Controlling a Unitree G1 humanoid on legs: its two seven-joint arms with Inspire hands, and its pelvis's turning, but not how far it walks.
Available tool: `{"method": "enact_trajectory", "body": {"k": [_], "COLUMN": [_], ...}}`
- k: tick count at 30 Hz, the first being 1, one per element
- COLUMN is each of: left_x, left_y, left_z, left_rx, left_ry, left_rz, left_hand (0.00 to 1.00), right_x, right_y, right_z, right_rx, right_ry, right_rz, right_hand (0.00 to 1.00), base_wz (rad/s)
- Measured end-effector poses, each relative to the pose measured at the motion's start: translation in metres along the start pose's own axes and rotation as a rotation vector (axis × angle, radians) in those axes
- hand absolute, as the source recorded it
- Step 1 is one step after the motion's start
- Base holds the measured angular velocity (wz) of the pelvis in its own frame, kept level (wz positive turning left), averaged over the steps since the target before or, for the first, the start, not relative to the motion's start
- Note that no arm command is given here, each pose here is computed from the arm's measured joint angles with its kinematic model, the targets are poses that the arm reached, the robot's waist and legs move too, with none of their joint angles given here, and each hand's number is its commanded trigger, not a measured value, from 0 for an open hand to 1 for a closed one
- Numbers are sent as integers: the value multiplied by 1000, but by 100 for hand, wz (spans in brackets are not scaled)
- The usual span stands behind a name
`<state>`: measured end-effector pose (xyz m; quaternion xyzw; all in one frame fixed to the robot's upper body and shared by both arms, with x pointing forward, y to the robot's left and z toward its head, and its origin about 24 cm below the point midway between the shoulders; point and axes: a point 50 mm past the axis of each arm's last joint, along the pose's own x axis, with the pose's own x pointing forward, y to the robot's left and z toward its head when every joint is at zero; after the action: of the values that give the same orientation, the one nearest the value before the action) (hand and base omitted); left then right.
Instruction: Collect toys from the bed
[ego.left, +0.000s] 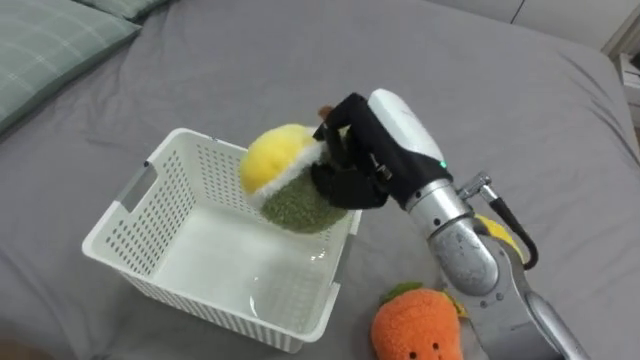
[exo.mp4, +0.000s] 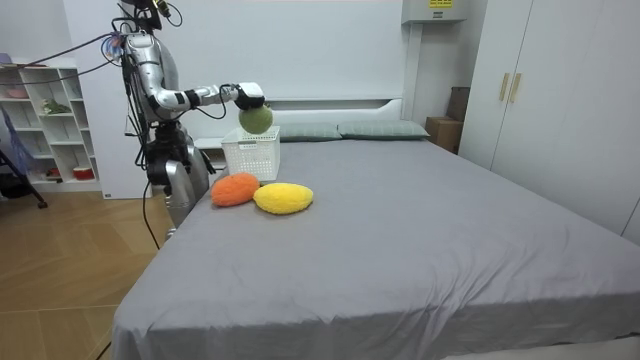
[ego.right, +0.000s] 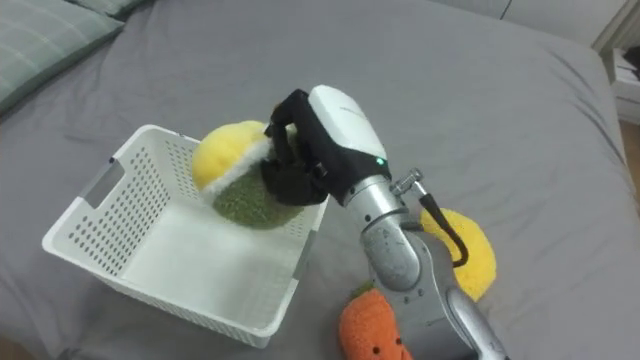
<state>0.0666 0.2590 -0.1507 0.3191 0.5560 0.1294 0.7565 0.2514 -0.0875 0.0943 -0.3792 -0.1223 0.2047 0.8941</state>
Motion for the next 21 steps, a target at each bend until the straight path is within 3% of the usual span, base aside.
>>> {"method": "enact_trajectory", "body": {"k": [15,16,17,18,21], "left_x": [0,0,0,0,1], "left_y": [-6,-7,-7,-7,-6], "left_z": [19,19,21,21,25], "left_rx": [77,81,85,85,84], "left_ry": [-78,-82,-86,-88,-97], "left_rz": [-26,-28,-30,-31,-30], "left_hand": [0,0,0,0,0], "right_x": [-2,-2,-2,-2,-2], "right_y": [46,47,47,48,52], "right_z": [26,26,26,25,22], "right_rx": [46,48,51,52,53], "right_ry": [-96,-98,-97,-94,-79], "right_rz": [253,261,267,269,283], "right_hand": [100,61,38,2,0], "base_wz": [-1,0,0,0,7]}}
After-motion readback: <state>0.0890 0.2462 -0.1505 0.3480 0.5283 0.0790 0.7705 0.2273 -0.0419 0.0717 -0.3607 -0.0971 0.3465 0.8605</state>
